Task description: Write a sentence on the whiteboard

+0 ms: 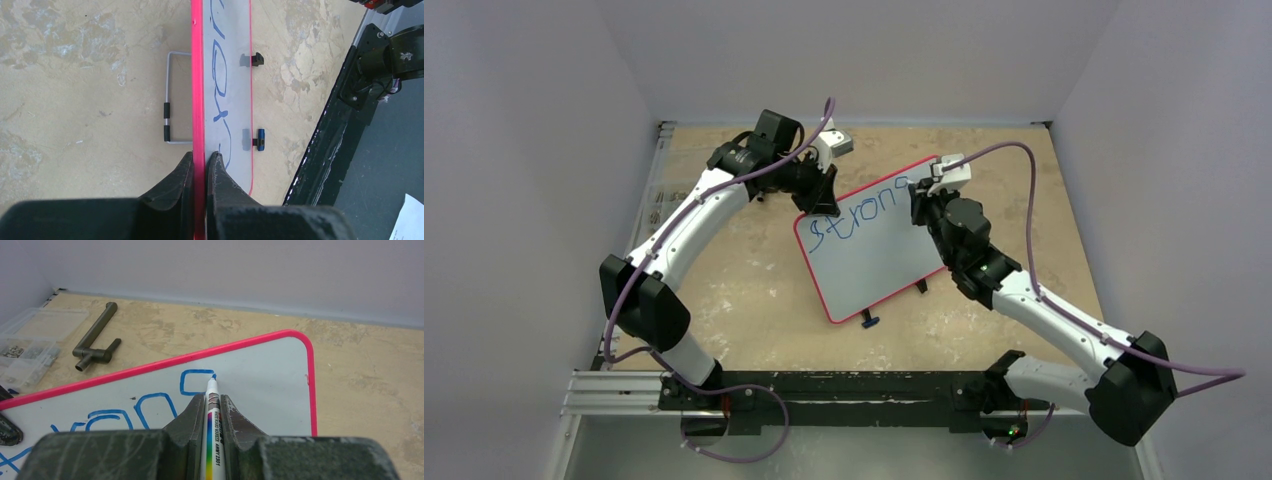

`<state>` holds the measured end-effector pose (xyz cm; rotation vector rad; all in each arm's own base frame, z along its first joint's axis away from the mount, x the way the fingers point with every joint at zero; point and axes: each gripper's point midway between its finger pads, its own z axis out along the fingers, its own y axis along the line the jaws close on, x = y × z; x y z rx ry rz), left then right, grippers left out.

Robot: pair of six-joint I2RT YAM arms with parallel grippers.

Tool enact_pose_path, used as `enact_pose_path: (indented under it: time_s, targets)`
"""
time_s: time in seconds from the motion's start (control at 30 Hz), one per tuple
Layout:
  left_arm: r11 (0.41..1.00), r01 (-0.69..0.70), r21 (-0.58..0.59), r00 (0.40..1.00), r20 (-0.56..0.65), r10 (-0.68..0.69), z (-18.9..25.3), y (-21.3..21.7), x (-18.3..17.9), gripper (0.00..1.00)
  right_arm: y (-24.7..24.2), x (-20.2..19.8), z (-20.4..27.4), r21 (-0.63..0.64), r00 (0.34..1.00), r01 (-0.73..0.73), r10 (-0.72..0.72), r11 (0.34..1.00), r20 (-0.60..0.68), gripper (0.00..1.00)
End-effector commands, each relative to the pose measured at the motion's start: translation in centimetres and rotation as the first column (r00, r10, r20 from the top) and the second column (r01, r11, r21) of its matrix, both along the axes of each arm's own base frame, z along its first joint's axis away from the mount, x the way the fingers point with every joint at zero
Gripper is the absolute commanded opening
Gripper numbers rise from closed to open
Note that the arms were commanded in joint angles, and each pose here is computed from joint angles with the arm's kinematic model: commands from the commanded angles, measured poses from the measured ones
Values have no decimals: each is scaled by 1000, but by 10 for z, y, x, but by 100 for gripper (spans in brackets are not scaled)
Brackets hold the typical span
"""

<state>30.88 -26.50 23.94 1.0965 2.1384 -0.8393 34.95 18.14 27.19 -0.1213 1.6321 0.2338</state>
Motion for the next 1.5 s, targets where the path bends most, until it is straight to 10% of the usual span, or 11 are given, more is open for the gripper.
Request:
enact_pose_path:
  time_s: [0.0,1.47]
  targets:
    - [989,28,146,998,57,-37,-24,14,5,0,5,-10,-18,22,998,-49,50,999,-46,0]
    - [988,23,153,997,66,-33,-24,16,5,0,20,-27,-24,75,983,-159,165,984,-84,0]
